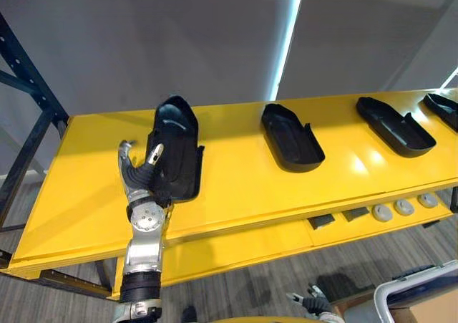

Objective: Walk over and take plastic housings, then place them on the shelf

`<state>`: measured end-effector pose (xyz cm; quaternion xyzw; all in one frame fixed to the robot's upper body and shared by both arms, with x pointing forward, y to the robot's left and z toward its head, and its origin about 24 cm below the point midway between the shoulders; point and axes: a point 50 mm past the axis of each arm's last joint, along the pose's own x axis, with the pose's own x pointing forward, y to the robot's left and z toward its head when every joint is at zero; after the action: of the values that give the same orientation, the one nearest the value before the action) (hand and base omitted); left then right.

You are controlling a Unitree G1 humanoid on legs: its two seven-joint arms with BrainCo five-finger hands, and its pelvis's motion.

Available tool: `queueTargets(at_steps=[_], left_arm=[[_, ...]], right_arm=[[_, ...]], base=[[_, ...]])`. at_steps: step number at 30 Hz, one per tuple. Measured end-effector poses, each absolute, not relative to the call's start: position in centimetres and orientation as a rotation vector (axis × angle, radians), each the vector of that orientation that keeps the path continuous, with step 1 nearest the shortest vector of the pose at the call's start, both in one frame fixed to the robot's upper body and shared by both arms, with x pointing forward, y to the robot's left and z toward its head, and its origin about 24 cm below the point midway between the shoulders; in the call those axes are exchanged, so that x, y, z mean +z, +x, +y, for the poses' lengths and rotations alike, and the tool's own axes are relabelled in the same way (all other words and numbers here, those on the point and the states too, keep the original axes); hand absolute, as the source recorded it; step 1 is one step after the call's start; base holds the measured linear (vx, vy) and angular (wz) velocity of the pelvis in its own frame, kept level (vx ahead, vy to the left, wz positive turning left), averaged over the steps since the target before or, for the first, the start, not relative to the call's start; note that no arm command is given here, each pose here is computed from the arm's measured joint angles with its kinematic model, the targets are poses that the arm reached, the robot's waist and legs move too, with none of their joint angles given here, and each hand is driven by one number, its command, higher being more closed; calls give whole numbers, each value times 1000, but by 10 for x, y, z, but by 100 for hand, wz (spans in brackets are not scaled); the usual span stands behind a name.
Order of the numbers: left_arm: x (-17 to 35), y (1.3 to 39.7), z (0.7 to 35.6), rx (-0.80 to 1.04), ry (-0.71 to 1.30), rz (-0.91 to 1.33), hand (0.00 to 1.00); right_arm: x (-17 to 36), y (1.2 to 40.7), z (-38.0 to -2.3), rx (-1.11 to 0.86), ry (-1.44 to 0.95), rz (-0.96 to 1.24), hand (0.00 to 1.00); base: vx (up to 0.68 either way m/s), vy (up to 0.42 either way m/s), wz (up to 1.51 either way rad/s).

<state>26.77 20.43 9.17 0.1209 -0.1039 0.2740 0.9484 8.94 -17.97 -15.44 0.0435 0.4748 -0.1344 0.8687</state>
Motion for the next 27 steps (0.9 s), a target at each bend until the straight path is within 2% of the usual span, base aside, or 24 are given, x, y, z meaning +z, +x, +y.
queueTargets(at_steps=[13,14,18,27], left_arm=[[130,231,175,500,216,-456,0],[133,225,174,498,228,-476,100],[132,199,173,495,275,-505,100],[96,170,180,486,310,-308,100]], right_arm=[[-154,87,-177,-291,113,985,0],[-154,88,-176,-291,115,981,0],[-154,87,-173,-295,124,976,0],[-154,86,-172,-313,114,973,0]], base=[[-3,-2,7],[3,-5,9],[1,-2,2],[-10,5,5]])
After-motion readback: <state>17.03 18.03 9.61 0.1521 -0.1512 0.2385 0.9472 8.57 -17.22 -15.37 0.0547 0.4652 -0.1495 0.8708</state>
